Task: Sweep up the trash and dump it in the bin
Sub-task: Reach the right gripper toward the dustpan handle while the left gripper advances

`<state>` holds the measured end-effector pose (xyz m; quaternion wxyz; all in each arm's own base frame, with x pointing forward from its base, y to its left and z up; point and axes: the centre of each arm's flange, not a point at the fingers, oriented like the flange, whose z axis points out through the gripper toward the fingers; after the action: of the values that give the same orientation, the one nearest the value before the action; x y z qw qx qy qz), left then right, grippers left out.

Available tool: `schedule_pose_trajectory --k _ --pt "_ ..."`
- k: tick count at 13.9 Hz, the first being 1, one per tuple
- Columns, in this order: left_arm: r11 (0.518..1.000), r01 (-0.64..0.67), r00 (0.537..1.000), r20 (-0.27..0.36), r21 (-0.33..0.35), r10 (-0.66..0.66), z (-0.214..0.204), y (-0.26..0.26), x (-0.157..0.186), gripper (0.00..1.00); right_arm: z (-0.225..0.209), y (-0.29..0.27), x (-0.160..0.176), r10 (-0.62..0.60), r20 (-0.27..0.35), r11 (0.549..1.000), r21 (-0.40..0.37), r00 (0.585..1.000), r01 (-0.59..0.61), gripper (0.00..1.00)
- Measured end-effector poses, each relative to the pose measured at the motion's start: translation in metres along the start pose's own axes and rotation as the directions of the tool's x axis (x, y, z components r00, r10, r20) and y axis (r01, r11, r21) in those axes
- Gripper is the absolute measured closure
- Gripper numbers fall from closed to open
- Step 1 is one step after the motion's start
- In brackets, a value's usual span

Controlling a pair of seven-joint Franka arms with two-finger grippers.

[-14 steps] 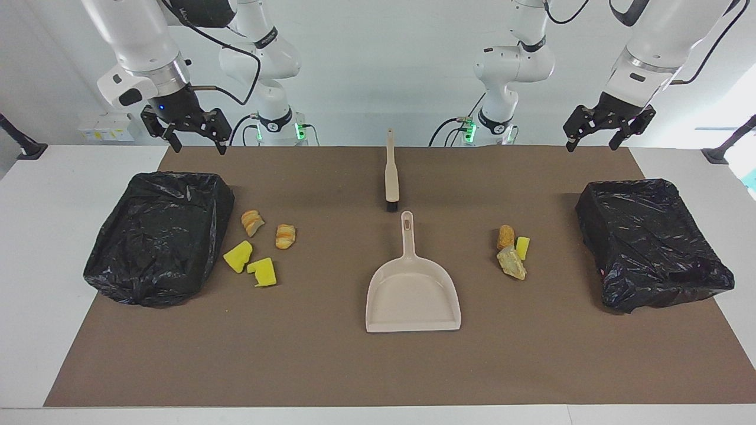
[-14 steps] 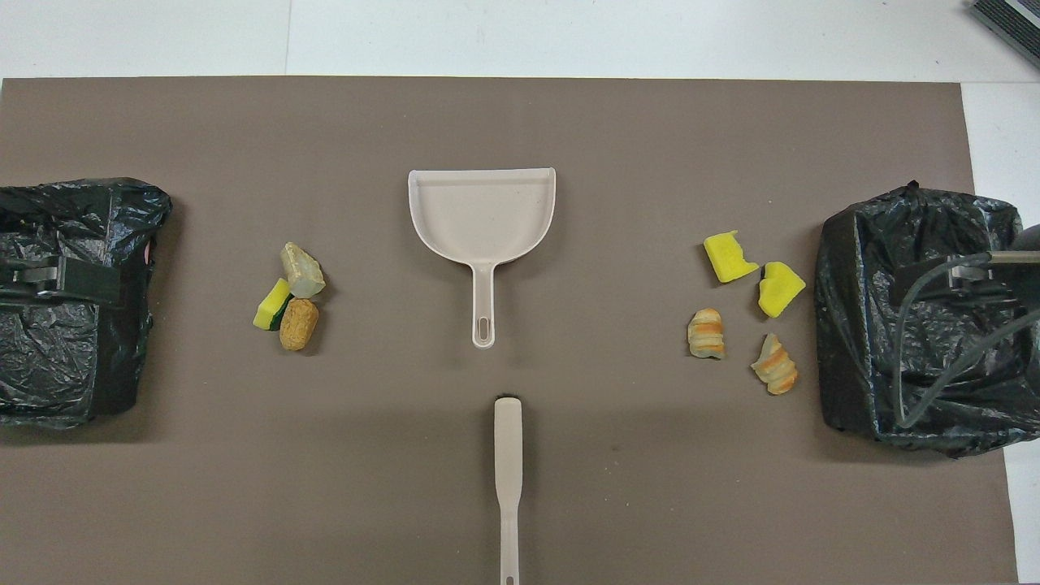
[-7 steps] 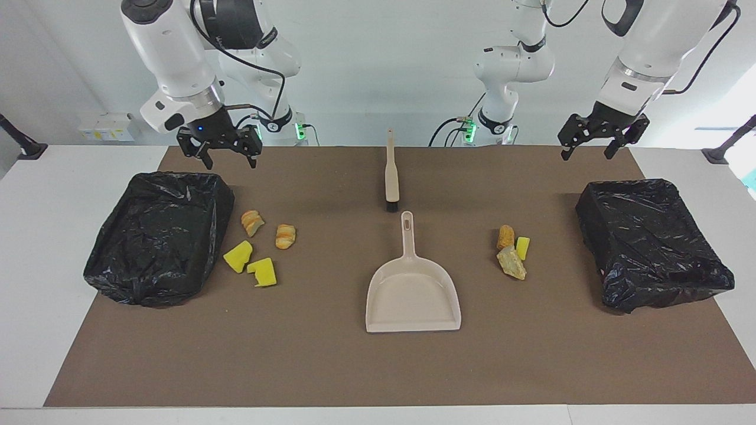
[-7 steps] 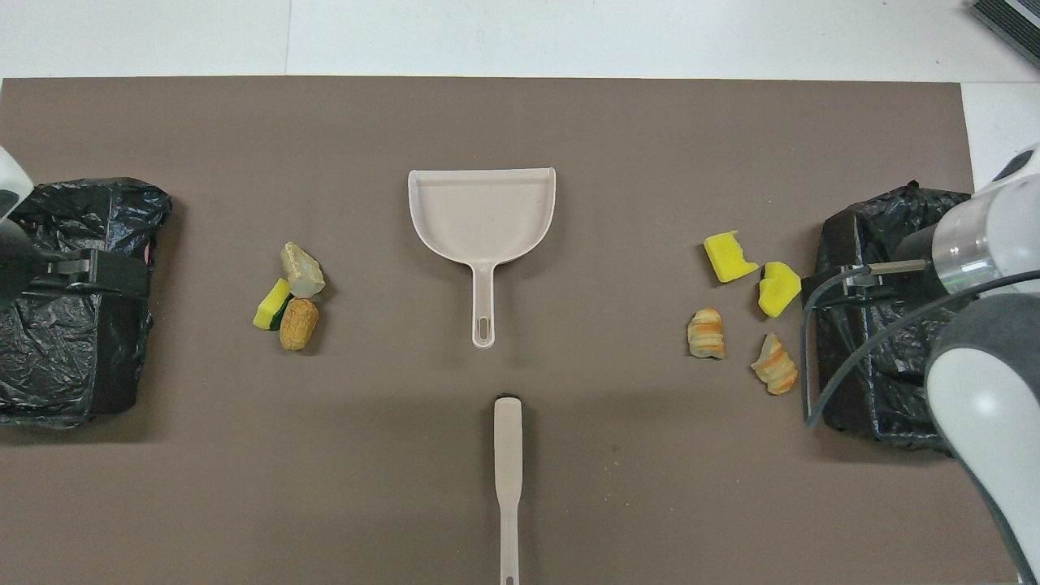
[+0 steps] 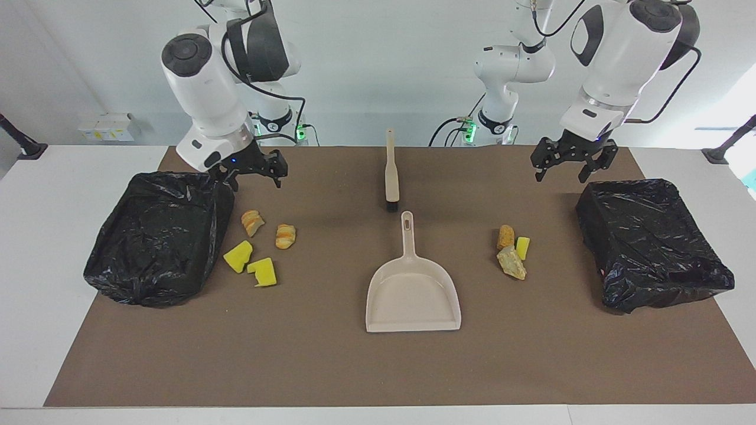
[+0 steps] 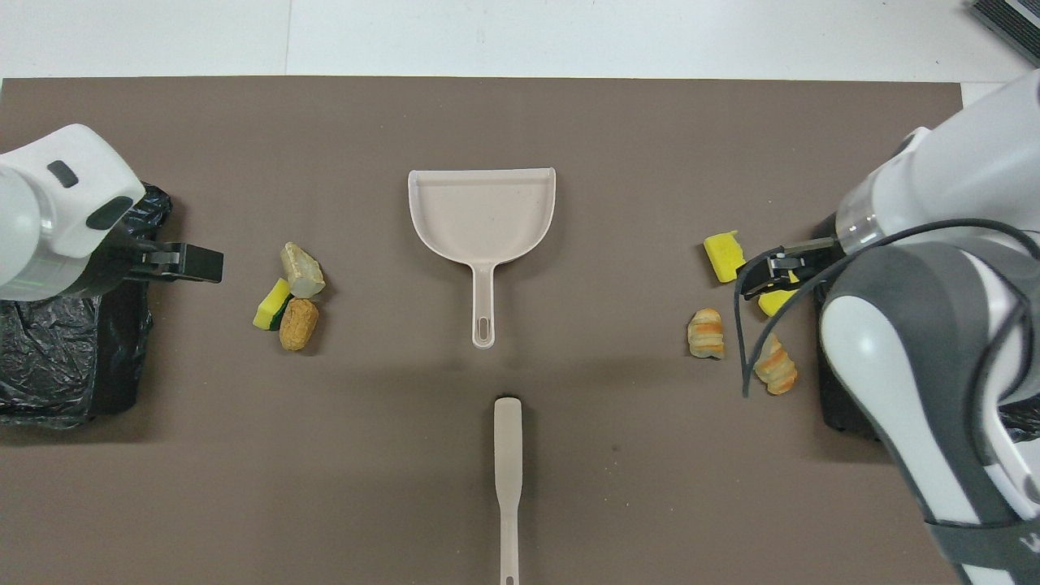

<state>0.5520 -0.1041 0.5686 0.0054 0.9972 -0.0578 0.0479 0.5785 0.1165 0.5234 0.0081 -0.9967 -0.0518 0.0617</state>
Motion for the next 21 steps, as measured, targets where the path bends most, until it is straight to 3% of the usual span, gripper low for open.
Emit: schedule_pose_trajectory --k 6,8,11,15,18,21 --pt "0.999 -0.047 0.999 0.024 -0.004 0.047 0.025 0.028 0.006 0.0 0.039 -0.071 0.035 0.012 -0.043 1.0 0.011 0.999 -0.012 0.0" --pt "0.998 -0.066 0.994 0.086 -0.002 0.066 0.036 0.049 -0.006 0.0 0.059 -0.093 0.045 0.027 -0.052 0.999 0.034 0.998 -0.025 0.0" --pt "0.996 -0.093 0.979 0.182 0.009 0.09 0.054 0.086 -0.053 0.0 0.079 -0.122 0.054 0.064 -0.073 0.997 0.051 0.995 -0.06 0.0" --pt "0.984 -0.174 0.952 0.253 -0.021 0.174 0.069 0.118 -0.151 0.0 0.102 -0.161 0.058 0.099 -0.092 0.993 0.077 0.991 -0.092 0.0" --pt "0.977 -0.203 0.943 0.258 -0.062 0.213 0.071 0.129 -0.207 0.0 0.115 -0.196 0.066 0.138 -0.086 0.987 0.1 0.987 -0.129 0.0" --pt "0.98 -0.189 0.958 0.207 -0.064 0.198 0.081 0.154 -0.23 0.0 0.128 -0.238 0.075 0.171 -0.091 0.98 0.115 0.981 -0.16 0.0"
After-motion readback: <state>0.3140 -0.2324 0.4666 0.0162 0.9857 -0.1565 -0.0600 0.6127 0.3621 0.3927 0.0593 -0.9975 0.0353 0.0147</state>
